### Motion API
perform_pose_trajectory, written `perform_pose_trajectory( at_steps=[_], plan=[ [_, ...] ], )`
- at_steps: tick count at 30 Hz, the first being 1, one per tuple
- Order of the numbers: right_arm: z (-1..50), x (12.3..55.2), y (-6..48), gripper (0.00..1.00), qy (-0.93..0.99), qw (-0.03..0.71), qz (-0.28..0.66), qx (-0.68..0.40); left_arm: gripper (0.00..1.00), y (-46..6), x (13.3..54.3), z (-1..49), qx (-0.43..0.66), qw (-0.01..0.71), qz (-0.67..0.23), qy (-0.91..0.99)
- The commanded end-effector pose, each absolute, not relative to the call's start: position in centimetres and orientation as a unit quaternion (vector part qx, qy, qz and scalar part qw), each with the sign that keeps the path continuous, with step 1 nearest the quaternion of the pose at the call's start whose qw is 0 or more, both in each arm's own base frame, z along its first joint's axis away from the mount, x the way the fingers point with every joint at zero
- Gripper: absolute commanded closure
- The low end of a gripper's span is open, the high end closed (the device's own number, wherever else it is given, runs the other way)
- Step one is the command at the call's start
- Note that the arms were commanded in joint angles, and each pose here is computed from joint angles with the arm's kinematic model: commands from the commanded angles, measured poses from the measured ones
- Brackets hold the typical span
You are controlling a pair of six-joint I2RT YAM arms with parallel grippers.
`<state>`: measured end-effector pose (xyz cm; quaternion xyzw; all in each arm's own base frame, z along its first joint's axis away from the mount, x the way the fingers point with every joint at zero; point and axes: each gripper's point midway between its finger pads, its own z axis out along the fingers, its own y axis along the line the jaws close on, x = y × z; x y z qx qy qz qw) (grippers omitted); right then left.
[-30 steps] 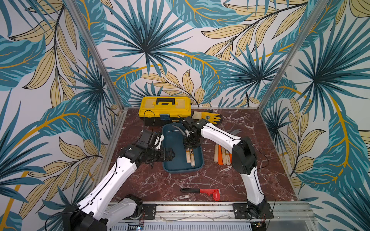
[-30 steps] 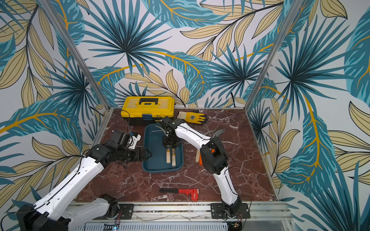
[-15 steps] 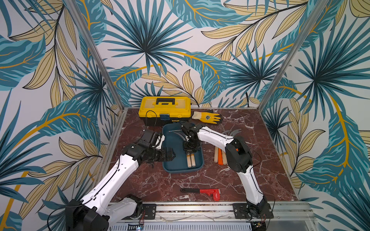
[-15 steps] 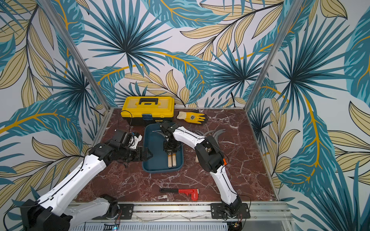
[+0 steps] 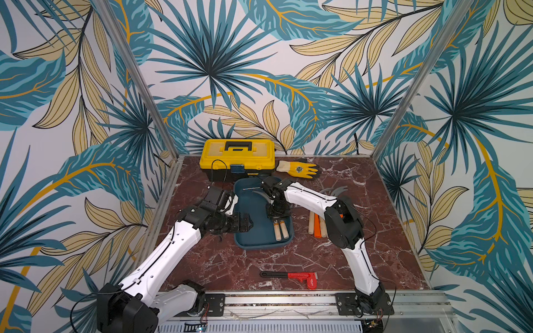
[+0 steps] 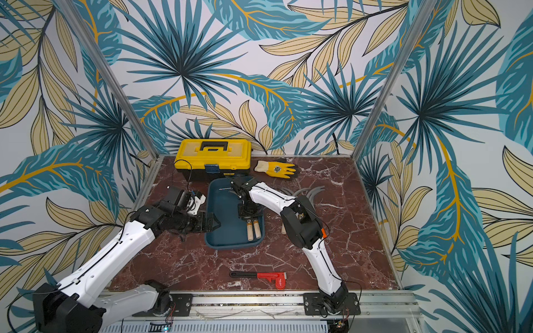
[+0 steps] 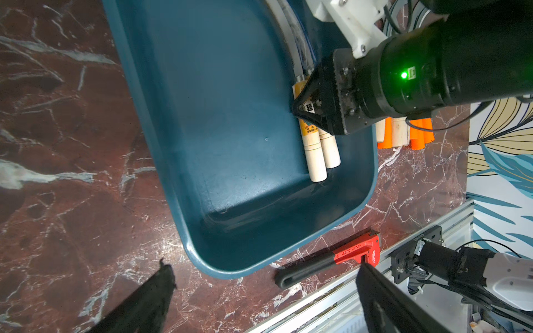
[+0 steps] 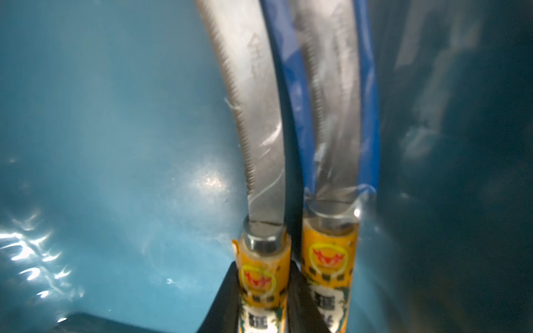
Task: Put small sickles into storage boxes
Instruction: Place the sickle in the storage box.
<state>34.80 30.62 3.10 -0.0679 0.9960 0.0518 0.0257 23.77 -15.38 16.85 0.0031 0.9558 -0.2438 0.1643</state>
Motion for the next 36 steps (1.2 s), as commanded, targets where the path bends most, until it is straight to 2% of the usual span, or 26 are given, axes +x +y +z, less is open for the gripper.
perform_pose_trajectory(
  at_steps=[1, 8, 10, 25, 36],
  plan=[
    [2.6, 34.3, 29.8, 0.94, 0.996, 0.014, 0.023, -0.087, 0.01, -15.5, 24.2, 17.3, 0.011, 0.169, -0.249, 0.954],
    [3.1, 34.3, 30.2, 0.76, 0.995, 0.011, 0.033, -0.093, 0.01, -15.7, 24.6, 17.6, 0.013, 0.171, -0.251, 0.953],
    [3.2, 34.3, 30.3, 0.73, 0.995, 0.011, 0.034, -0.094, 0.0, -15.8, 24.6, 17.7, 0.014, 0.172, -0.252, 0.952],
    [4.6, 34.3, 30.1, 0.68, 0.995, 0.015, 0.034, -0.091, 0.01, -16.0, 24.8, 18.8, 0.019, 0.183, -0.262, 0.947],
    [9.1, 34.1, 29.4, 0.68, 0.995, 0.047, 0.043, -0.08, 0.01, -16.8, 25.7, 20.9, 0.042, 0.204, -0.275, 0.938]
  ],
)
